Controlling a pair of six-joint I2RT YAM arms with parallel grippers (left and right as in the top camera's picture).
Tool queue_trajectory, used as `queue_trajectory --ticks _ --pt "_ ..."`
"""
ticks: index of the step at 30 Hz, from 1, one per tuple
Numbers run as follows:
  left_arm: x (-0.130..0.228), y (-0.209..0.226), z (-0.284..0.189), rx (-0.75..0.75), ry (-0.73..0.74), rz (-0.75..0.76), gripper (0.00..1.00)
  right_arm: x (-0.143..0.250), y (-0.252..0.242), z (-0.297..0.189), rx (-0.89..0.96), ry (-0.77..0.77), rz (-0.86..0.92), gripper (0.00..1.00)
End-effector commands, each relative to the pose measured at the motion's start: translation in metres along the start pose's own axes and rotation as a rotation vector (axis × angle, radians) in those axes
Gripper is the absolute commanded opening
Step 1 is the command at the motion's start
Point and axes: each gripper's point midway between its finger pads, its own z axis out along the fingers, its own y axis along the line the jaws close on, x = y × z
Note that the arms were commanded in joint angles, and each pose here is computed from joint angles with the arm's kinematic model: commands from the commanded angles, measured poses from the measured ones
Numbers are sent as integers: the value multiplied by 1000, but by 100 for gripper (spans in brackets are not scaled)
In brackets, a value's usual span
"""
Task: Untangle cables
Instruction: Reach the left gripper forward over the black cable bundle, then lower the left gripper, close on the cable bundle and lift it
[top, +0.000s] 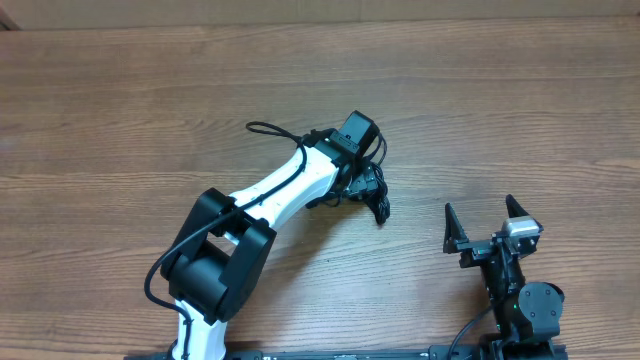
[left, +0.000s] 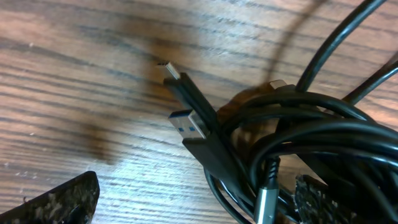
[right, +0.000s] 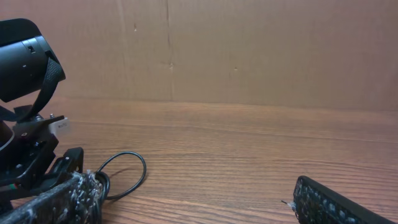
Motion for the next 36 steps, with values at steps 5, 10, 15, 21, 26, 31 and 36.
queue_trajectory --ticks 5,10,15,21,26,31,36 --pt "3 -10 3 12 -6 7 100 1 -2 0 12 -7 -5 100" --pt "20 -16 5 7 6 41 100 1 -2 0 12 -7 -5 100" --pt "35 -14 11 -20 7 -18 100 1 -2 0 12 -7 -5 100" --pt "38 -5 29 -10 -24 -51 100 1 -2 0 12 -7 -5 100" --pt "34 4 32 -44 -64 -48 100 1 -2 0 12 -7 -5 100" --pt "35 16 35 -88 -77 -44 100 1 -2 0 12 -7 -5 100" --pt "39 34 33 -151 -40 -49 100 1 -2 0 12 -7 -5 100"
